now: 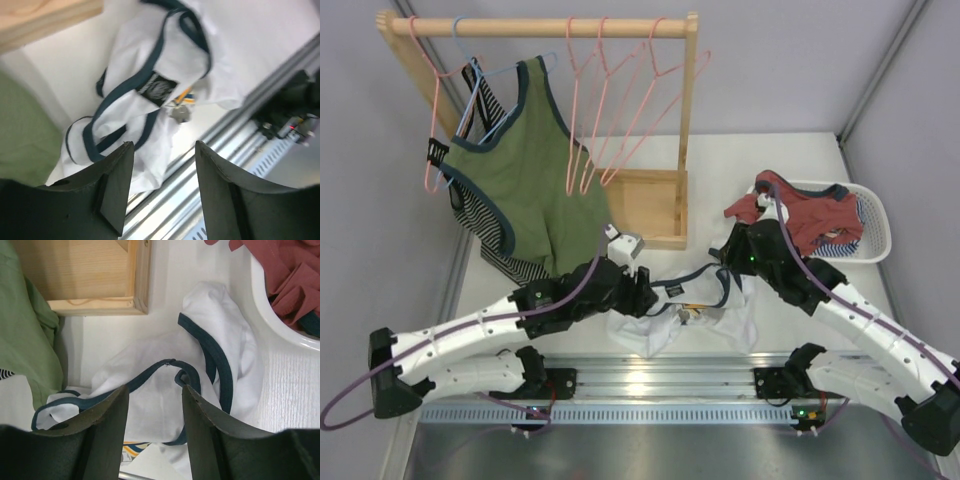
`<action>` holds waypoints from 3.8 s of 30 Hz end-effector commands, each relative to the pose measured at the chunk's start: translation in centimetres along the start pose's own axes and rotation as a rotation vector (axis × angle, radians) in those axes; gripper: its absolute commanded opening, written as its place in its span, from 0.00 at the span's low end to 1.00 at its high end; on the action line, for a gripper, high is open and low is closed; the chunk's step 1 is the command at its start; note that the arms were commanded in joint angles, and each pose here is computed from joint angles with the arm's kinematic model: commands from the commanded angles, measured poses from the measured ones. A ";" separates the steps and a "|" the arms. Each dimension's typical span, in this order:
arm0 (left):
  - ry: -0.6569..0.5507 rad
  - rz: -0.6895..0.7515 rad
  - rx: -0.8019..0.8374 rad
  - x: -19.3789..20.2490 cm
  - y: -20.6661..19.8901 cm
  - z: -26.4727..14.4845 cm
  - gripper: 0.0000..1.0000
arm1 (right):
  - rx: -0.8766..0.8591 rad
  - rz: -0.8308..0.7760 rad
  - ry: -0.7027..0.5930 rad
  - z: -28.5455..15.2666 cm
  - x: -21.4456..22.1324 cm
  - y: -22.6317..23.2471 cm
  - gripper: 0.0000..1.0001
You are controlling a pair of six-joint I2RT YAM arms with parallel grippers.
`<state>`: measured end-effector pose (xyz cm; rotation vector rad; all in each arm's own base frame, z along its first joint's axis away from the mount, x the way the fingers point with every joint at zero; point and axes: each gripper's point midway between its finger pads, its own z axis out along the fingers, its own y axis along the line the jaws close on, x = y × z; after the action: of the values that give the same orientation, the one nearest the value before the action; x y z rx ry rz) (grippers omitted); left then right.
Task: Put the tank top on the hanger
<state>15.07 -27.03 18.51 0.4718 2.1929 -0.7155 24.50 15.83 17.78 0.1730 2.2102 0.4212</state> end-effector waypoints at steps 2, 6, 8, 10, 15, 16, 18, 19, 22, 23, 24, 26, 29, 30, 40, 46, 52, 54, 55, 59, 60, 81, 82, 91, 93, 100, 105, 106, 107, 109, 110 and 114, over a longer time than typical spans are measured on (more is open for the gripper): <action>-0.214 0.086 0.250 -8.7 -5.8 -6.3 0.58 | -0.046 -0.006 -0.029 -1.0 -1.7 0.8 0.47; -0.426 0.070 0.096 -16.5 -4.7 -10.1 0.58 | -0.060 -0.007 -0.029 -1.1 -1.8 1.0 0.46; -0.535 0.051 0.007 -20.6 -4.0 -12.1 0.57 | -0.069 -0.010 -0.025 -1.1 -1.7 1.2 0.46; -0.670 0.039 -0.158 -24.6 -1.8 -14.8 0.57 | -0.076 -0.013 -0.022 -1.2 -1.7 1.3 0.46; -0.887 0.114 -0.448 -30.8 1.0 -18.8 0.57 | -0.085 -0.017 -0.011 -1.3 -1.4 1.3 0.46; -0.931 0.089 -0.468 -32.2 1.2 -20.3 0.57 | -0.089 -0.019 -0.009 -1.3 -1.3 1.4 0.46; -0.936 0.071 -0.535 -33.9 2.9 -19.9 0.57 | -0.091 -0.023 -0.002 -1.2 -1.2 1.4 0.45; -0.962 0.075 -0.452 -35.5 2.2 -20.7 0.57 | -0.092 -0.025 0.003 -1.2 -1.1 1.4 0.45; -0.920 0.017 -0.535 -37.5 6.4 -20.0 0.57 | -0.106 -0.022 0.006 -1.1 -1.0 1.7 0.45; -0.884 0.039 -0.542 -37.8 7.3 -18.6 0.57 | -0.108 -0.024 0.009 -1.1 -0.9 1.7 0.44; -0.881 0.048 -0.533 -38.2 7.3 -18.4 0.57 | -0.113 -0.023 0.011 -1.1 -0.8 1.8 0.44; -0.866 0.072 -0.498 -39.1 7.7 -17.7 0.57 | -0.115 -0.024 0.014 -1.0 -0.7 1.8 0.44; -0.855 0.078 -0.453 -39.9 8.3 -17.5 0.57 | -0.117 -0.023 0.020 -1.0 -0.5 1.8 0.43; -0.854 0.073 -0.447 -40.0 8.5 -17.6 0.57 | -0.121 -0.026 0.020 -0.9 -0.5 1.9 0.43; -0.777 0.104 -0.328 -40.7 11.0 -15.1 0.56 | -0.133 -0.029 0.024 -1.3 -0.4 1.9 0.43; -0.735 0.113 -0.272 -40.4 11.1 -13.2 0.55 | -0.137 -0.031 0.024 -1.4 -0.3 1.8 0.43; -0.707 0.111 -0.325 -39.8 13.0 -11.4 0.54 | -0.140 -0.030 0.017 -1.7 -0.4 1.8 0.43; -0.695 0.111 -0.329 -39.7 13.3 -10.8 0.53 | -0.139 -0.033 0.018 -1.7 -0.3 1.7 0.43; -0.686 0.110 -0.328 -39.7 13.5 -10.2 0.53 | -0.136 -0.033 0.017 -1.8 -0.3 1.6 0.43; -0.661 0.110 -0.304 -39.2 13.7 -8.8 0.52 | -0.139 -0.030 0.018 -1.8 -0.3 1.7 0.43; -0.654 0.107 -0.310 -39.1 13.9 -8.6 0.51 | -0.139 -0.032 0.020 -1.8 -0.3 1.7 0.43; -0.614 0.109 -0.425 -37.5 16.6 -7.5 0.34 | -0.144 -0.030 0.025 -1.7 -0.2 1.8 0.39; -0.615 0.110 -0.426 -37.6 16.6 -7.5 0.33 | -0.145 -0.031 0.026 -1.7 -0.2 1.8 0.39; -0.655 0.114 -0.431 -38.4 16.4 -8.1 0.00 | -0.145 -0.037 0.026 -1.9 -0.4 1.9 0.37; -0.684 0.112 -0.430 -38.9 16.1 -8.7 0.00 | -0.145 -0.037 0.028 -1.9 -0.4 1.9 0.36; -0.750 0.135 -0.424 -40.1 15.3 -10.4 0.00 | -0.147 -0.039 0.023 -2.0 -0.5 1.9 0.36; -0.770 0.144 -0.427 -40.4 15.0 -11.2 0.00 | -0.149 -0.039 0.025 -1.9 -0.4 1.9 0.35; -0.780 0.147 -0.423 -40.5 14.8 -11.3 0.00 | -0.151 -0.040 0.028 -1.9 -0.3 2.0 0.35; -0.781 0.146 -0.426 -40.5 14.8 -11.4 0.00 | -0.148 -0.041 0.026 -1.8 -0.3 1.9 0.35; -0.787 0.144 -0.431 -40.5 14.8 -11.7 0.00 | -0.152 -0.041 0.028 -1.9 -0.3 2.0 0.35; -0.791 0.145 -0.434 -40.4 14.8 -12.0 0.00 | -0.153 -0.044 0.025 -1.9 -0.4 2.0 0.35; -0.798 0.151 -0.435 -39.9 14.7 -12.4 0.00 | -0.153 -0.045 0.029 -1.9 -0.2 1.9 0.34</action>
<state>42.97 -12.72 46.92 0.0979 1.5967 -0.2489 22.81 17.06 18.37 0.0461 2.2354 0.5457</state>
